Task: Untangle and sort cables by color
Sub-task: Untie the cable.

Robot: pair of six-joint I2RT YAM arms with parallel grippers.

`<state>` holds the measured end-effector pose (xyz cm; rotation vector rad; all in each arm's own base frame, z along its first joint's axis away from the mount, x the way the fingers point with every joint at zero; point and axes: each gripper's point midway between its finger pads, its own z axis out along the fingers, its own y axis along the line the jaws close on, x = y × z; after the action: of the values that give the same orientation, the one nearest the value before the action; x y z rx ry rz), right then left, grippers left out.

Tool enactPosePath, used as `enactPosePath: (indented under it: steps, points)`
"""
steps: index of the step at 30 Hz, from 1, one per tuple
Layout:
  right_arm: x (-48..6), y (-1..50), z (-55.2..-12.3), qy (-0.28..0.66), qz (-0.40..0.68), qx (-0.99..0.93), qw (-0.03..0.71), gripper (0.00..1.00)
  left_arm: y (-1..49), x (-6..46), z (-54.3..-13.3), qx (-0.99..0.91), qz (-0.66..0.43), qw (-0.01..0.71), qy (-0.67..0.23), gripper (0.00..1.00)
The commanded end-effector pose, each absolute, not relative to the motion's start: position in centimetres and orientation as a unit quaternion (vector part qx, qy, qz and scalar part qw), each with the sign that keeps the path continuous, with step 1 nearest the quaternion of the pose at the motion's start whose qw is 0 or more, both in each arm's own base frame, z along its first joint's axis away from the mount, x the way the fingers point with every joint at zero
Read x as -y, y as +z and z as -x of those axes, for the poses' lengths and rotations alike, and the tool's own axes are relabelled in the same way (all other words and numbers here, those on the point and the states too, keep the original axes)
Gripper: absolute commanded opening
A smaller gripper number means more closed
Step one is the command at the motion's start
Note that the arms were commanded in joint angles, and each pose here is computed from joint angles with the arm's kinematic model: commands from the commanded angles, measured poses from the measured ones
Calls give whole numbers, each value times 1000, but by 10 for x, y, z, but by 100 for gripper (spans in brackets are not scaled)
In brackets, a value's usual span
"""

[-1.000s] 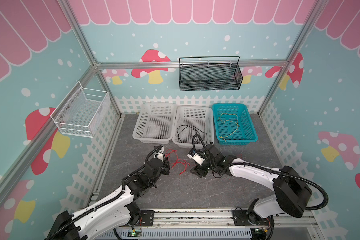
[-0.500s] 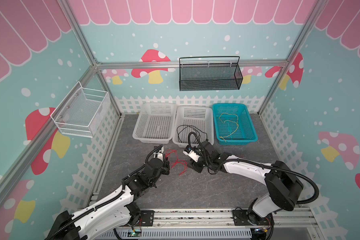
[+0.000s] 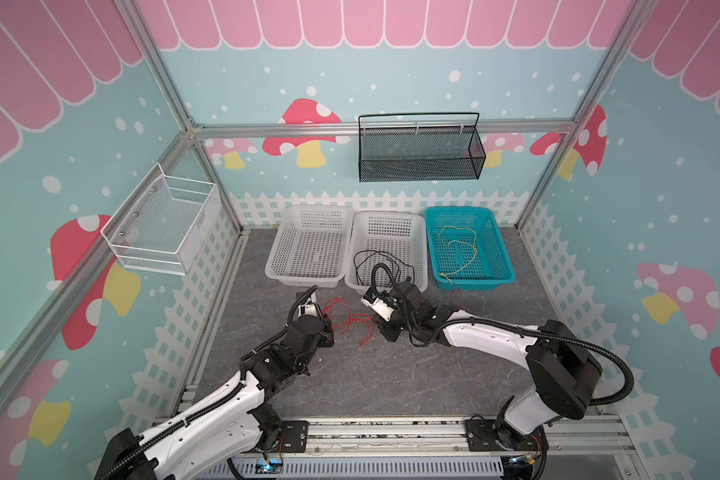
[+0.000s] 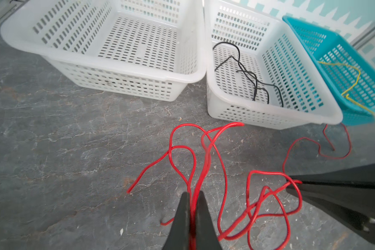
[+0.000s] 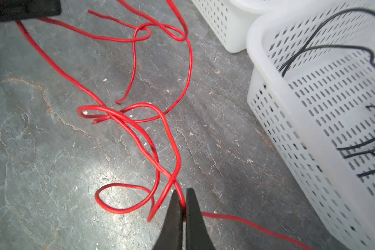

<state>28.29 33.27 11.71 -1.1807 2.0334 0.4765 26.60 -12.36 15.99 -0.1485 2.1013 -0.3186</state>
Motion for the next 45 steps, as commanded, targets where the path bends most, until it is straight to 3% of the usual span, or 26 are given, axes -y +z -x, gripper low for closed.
enactPosePath:
  steps: [1, 18, 24, 29, 45]
  points:
    - [-257, 75, -299, 55, 407, -856, 314, 0, 167, 63, -261, -851, 157, 498, -48, 0]
    - [-157, 59, -325, -25, 239, -927, 288, 0, 190, 14, -240, -833, 219, 508, 0, 0]
    - [-170, 66, -322, 10, 258, -919, 297, 0, 196, 15, -239, -829, 216, 515, -8, 0]
    - [-144, 64, -329, -52, 220, -928, 296, 0, 204, 6, -236, -824, 223, 521, 10, 0]
    - [-145, 48, -324, -40, 224, -932, 282, 0, 298, -50, -220, -756, 279, 585, 86, 0]
